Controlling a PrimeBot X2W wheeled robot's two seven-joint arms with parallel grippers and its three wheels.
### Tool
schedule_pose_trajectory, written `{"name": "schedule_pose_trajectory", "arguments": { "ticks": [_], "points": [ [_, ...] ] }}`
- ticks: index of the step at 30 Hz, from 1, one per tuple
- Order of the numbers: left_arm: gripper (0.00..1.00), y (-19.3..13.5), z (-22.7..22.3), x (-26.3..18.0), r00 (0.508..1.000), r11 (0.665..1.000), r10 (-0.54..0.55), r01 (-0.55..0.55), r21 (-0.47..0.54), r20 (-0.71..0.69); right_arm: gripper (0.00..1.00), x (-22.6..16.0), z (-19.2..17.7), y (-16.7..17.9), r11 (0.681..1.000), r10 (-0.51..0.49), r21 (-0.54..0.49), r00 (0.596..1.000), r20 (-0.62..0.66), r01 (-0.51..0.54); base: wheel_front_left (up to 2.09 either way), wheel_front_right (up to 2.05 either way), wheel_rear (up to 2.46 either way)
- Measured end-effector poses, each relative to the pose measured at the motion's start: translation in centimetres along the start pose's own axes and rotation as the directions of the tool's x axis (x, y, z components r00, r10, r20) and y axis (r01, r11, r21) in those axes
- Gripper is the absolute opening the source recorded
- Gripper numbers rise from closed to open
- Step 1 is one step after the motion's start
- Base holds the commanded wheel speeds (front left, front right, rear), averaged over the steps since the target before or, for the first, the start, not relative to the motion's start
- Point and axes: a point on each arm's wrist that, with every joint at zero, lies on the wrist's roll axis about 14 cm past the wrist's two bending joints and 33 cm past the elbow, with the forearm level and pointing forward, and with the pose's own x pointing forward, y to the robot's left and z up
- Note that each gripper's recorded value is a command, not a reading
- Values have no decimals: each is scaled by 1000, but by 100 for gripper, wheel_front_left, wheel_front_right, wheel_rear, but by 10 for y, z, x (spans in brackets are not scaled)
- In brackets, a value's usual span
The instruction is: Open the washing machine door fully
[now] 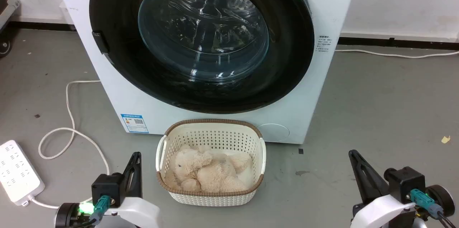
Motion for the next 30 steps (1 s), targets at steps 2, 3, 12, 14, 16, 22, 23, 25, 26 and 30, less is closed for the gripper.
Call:
{"name": "schedule_pose_trajectory", "arguments": {
  "ticks": [2, 3, 12, 14, 16, 22, 23, 25, 26, 30],
  "points": [
    [0, 0, 0, 0, 1000, 1000, 1, -1, 0, 0, 0, 0, 0, 0, 1000, 0, 0, 1000, 0, 0, 0, 0, 0],
    [0, 0, 0, 0, 1000, 1000, 0, 0, 0, 0, 0, 0, 0, 0, 1000, 0, 0, 1000, 0, 0, 0, 0, 0],
    [0, 0, 0, 0, 1000, 1000, 0, 0, 0, 0, 0, 0, 0, 0, 1000, 0, 0, 1000, 0, 0, 0, 0, 0],
    [0, 0, 0, 0, 1000, 1000, 0, 0, 0, 0, 0, 0, 0, 0, 1000, 0, 0, 1000, 0, 0, 0, 0, 0],
    [0, 0, 0, 0, 1000, 1000, 0, 0, 0, 0, 0, 0, 0, 0, 1000, 0, 0, 1000, 0, 0, 0, 0, 0],
    [0, 0, 0, 0, 1000, 1000, 0, 0, 0, 0, 0, 0, 0, 0, 1000, 0, 0, 1000, 0, 0, 0, 0, 0],
    [0, 0, 0, 0, 1000, 1000, 0, 0, 0, 0, 0, 0, 0, 0, 1000, 0, 0, 1000, 0, 0, 0, 0, 0],
    [0, 0, 0, 0, 1000, 1000, 0, 0, 0, 0, 0, 0, 0, 0, 1000, 0, 0, 1000, 0, 0, 0, 0, 0],
    [0, 0, 0, 0, 1000, 1000, 0, 0, 0, 0, 0, 0, 0, 0, 1000, 0, 0, 1000, 0, 0, 0, 0, 0],
    [0, 0, 0, 0, 1000, 1000, 0, 0, 0, 0, 0, 0, 0, 0, 1000, 0, 0, 1000, 0, 0, 0, 0, 0]
  ]
}}
